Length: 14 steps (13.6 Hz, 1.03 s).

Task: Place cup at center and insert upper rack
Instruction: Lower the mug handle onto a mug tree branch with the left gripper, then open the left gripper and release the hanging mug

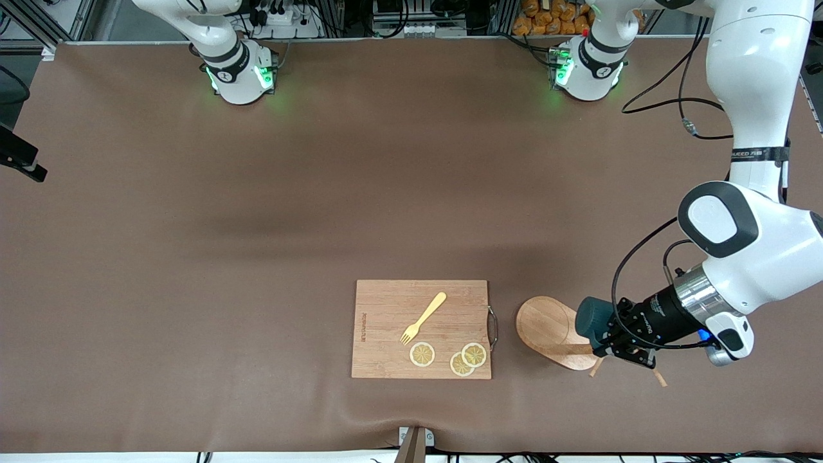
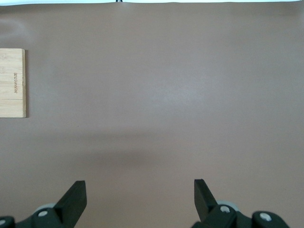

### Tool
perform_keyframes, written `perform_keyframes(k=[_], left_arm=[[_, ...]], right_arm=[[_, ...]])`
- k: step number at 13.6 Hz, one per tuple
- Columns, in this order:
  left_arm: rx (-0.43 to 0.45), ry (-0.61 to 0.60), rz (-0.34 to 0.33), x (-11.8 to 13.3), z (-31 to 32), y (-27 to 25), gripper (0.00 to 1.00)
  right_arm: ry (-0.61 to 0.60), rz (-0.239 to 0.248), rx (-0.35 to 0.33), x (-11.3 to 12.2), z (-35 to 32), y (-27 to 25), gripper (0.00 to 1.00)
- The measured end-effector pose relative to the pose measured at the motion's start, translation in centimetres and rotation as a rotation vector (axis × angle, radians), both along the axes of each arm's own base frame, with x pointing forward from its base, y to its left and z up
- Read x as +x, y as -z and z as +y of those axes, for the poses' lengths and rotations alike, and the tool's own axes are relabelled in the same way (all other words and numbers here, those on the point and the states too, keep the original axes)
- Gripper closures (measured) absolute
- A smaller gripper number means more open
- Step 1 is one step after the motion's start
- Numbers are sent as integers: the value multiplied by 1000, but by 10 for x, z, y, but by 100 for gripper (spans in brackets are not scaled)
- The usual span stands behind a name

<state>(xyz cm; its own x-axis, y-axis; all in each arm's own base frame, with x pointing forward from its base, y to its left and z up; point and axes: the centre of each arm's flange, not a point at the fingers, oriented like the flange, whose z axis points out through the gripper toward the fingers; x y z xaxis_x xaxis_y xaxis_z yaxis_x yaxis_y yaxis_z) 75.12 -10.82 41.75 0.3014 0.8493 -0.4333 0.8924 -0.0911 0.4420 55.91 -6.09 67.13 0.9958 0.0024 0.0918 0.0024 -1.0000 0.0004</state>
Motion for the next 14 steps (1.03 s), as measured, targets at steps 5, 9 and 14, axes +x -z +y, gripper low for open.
perform_keyframes(k=[5, 9, 14], left_arm=[[-3, -6, 3, 0, 0, 0, 58], [8, 0, -8, 1, -1, -6, 18], [53, 31, -28, -5, 1, -32, 0]], right_arm=[[0, 0, 0, 0, 0, 0, 0], [0, 0, -1, 0, 0, 0, 0], [0, 1, -2, 0, 0, 0, 0]])
